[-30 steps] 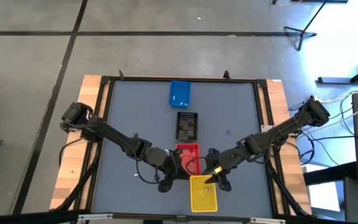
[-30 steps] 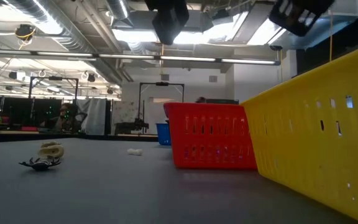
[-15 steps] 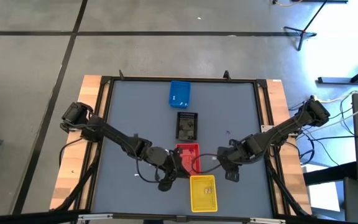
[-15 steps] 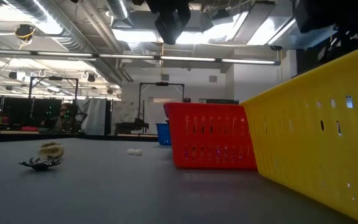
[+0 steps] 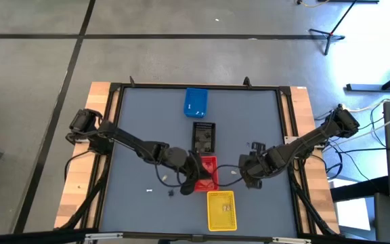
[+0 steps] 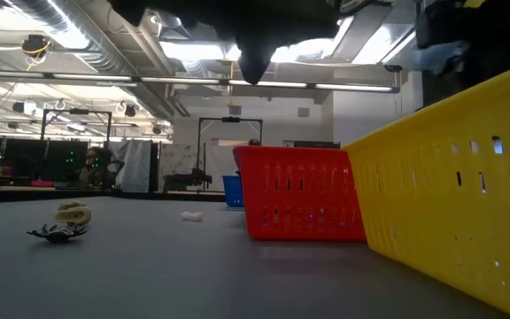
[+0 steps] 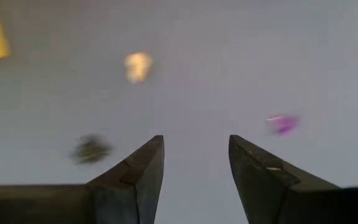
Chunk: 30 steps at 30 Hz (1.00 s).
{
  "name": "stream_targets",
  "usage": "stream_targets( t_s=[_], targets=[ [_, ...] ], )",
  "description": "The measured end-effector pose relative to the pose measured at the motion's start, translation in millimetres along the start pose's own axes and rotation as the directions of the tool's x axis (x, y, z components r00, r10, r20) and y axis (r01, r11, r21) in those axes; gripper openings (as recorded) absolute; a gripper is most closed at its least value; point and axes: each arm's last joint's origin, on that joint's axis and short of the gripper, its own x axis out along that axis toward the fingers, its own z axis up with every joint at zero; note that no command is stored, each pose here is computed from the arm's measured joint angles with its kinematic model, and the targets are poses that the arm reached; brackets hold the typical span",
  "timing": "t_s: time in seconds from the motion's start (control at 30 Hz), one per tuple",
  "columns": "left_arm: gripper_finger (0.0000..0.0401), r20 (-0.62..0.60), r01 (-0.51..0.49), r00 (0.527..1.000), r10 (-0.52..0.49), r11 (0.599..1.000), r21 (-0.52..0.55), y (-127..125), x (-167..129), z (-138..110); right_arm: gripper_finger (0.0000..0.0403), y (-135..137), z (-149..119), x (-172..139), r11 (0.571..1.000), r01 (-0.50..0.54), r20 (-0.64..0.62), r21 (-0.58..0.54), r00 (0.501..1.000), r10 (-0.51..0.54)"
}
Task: Sort Halloween decoration
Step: Put the violet witch hat toy into the red bin
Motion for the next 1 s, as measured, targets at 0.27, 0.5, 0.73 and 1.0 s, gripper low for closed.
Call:
stream_targets(
  t_s=[0.27, 0.5, 0.73, 1.0],
  targets=[
    [0.0037, 0.016, -0.074, 0.997, 0.073, 0.996, 0.048, 29.7, -0.9, 7.7, 0.0179, -27.1, 5.7, 5.5, 0.981, 0.157, -0.029, -0.117, 0.986, -0.162],
    [0.0037, 0.027, -0.131, 0.991, 0.129, 0.99, 0.054, 52.5, -3.1, 13.0, 0.0179, -62.0, 5.2, 30.0, 0.985, 0.152, -0.156, -0.083, 0.974, -0.163],
    [0.0037, 0.034, -0.159, 0.987, 0.157, 0.986, 0.044, 62.8, -4.6, 15.4, 0.0179, -92.7, -4.0, 54.5, 0.976, 0.219, -0.235, -0.014, 0.948, -0.216],
    [0.0037, 0.039, -0.178, 0.984, 0.177, 0.983, 0.036, 70.9, -6.0, 17.3, 0.0179, -113.5, -6.4, 80.6, 0.997, 0.068, -0.21, 0.022, 0.976, -0.062]
  ],
)
